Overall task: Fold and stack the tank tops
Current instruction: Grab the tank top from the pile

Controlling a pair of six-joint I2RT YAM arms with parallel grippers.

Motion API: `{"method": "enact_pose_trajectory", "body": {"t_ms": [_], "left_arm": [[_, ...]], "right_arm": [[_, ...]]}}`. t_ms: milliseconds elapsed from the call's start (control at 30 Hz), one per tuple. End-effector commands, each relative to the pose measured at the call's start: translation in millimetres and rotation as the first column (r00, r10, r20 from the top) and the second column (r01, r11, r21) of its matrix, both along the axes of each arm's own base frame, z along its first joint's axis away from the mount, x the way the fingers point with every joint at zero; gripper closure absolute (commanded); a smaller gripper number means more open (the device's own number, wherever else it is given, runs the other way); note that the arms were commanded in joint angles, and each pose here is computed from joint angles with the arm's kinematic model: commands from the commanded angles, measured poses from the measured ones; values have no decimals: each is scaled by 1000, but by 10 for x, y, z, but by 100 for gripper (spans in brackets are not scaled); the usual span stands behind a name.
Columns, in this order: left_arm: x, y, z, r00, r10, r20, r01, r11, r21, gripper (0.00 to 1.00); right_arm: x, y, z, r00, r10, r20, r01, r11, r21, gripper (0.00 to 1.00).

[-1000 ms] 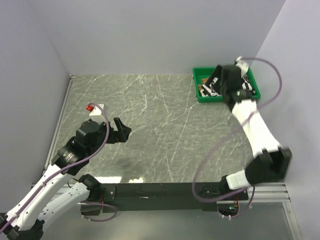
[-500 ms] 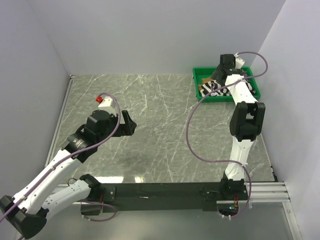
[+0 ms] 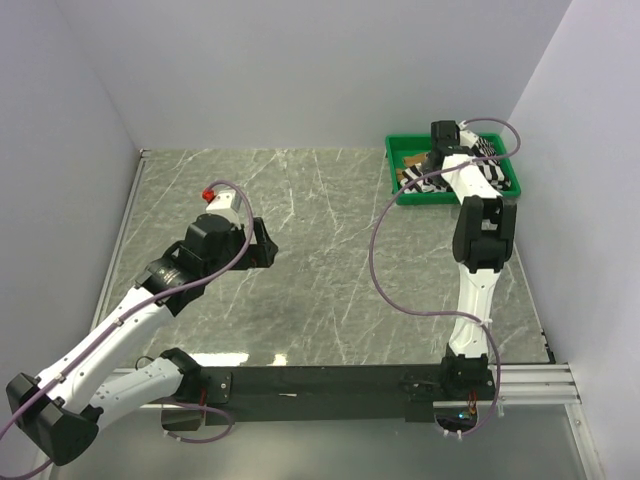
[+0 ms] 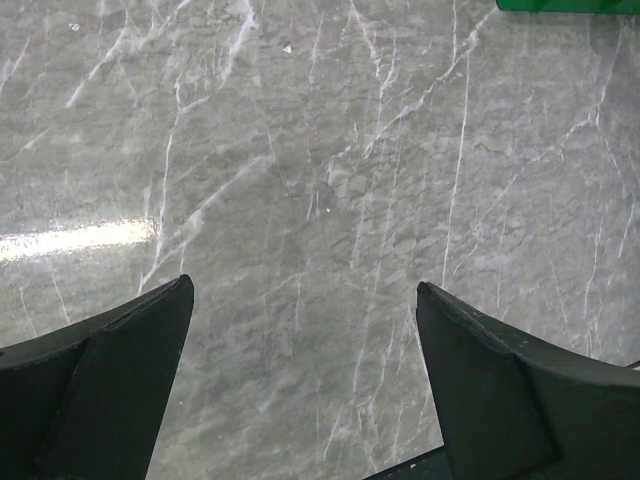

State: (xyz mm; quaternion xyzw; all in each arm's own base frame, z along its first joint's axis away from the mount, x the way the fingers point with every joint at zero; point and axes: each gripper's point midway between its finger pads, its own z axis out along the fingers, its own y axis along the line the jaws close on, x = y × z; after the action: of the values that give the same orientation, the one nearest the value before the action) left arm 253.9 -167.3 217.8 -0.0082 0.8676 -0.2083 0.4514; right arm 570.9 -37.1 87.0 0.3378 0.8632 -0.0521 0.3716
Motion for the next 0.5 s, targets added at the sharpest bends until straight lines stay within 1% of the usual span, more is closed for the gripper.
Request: {"method": "enact_pose_trajectory", "body": {"t_ms": [0,67,100,133,167,267,300,367,400,467], "left_arm": [[107,-47,273,997,4,79,-1,999,-33,1],[120,-47,264,997,8,80,-6,999,-32,0],[127,-43,274,997,12,82,-9,999,-35,1],[132,-41,277,997,14,82,-12,999,-36,1],[135,-44,284,996,17,84,-14,999,-39,1],[143,-45,337,995,28,93,-23,998,-57,1],[147,-44,376,994,35,100,-28,997,-69,1],[159,-37,433,993,47,112,-37,996,-84,3],[166,-25,473,991,59,123,-47,994,-94,3],[185,-12,522,988,74,133,-60,993,-106,5]], "right_arm": [[223,16,260,995,-8,104,8,1000,2,57],[231,15,280,994,-5,109,5,1000,-1,75],[233,14,321,993,-3,116,4,1000,-2,91],[237,5,361,993,-3,122,4,1000,-9,100],[220,-6,389,993,-7,120,9,1000,-13,100],[183,-38,719,984,-4,176,10,999,-35,100],[150,-48,978,975,-4,221,13,999,-40,100],[113,-41,1269,963,20,269,-6,998,-55,100],[80,-33,1596,945,31,324,-12,998,-59,100],[38,102,1911,927,87,364,-64,995,-76,100]]}}
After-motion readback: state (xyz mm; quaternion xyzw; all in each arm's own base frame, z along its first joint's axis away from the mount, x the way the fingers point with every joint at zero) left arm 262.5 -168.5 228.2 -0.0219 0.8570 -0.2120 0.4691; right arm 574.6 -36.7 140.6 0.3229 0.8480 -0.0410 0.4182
